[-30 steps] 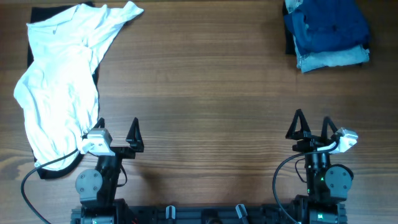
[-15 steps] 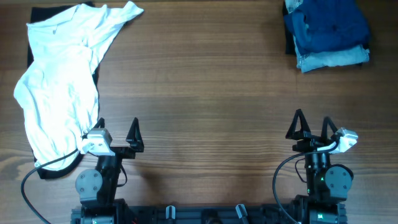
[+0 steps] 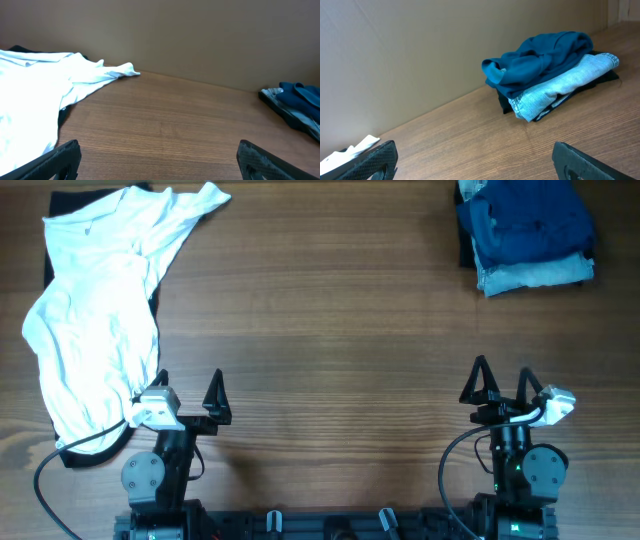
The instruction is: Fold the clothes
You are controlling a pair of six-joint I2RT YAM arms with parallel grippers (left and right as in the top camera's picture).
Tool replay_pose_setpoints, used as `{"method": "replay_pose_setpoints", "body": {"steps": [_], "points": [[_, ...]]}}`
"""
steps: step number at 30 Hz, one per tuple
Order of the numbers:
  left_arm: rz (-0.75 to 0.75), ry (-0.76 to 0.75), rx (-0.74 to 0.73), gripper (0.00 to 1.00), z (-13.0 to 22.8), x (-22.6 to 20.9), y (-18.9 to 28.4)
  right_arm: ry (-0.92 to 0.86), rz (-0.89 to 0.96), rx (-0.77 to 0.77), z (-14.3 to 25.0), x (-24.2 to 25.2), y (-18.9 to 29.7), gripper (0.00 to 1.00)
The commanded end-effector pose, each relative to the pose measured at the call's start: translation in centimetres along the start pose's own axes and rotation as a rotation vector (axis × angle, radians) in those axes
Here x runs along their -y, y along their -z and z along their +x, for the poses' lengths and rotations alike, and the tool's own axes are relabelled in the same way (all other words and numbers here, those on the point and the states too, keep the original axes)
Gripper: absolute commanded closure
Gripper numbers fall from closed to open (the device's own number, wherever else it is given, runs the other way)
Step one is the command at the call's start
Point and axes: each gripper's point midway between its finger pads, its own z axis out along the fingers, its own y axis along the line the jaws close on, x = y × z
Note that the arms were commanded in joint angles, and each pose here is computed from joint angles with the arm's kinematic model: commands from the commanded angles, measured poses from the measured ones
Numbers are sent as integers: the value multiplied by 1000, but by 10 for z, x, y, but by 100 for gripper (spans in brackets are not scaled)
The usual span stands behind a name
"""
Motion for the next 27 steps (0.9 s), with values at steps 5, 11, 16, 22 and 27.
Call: {"method": "replay_pose_setpoints", "body": {"steps": [5, 11, 16, 22, 27], "points": [[-2, -5, -3, 0, 3, -1, 0, -4, 24, 17, -3, 4, 0, 0], [-3, -6, -3, 0, 3, -1, 0, -5, 51, 25, -4, 9, 0, 0], [-42, -6, 14, 0, -1, -7, 0, -29, -10, 88, -21, -4, 0, 0], [24, 13, 136, 0, -37, 8, 4, 167, -219, 136, -43, -51, 9, 0], [9, 18, 103, 0, -62, 15, 10, 191, -260, 133, -72, -72, 10, 0]]}}
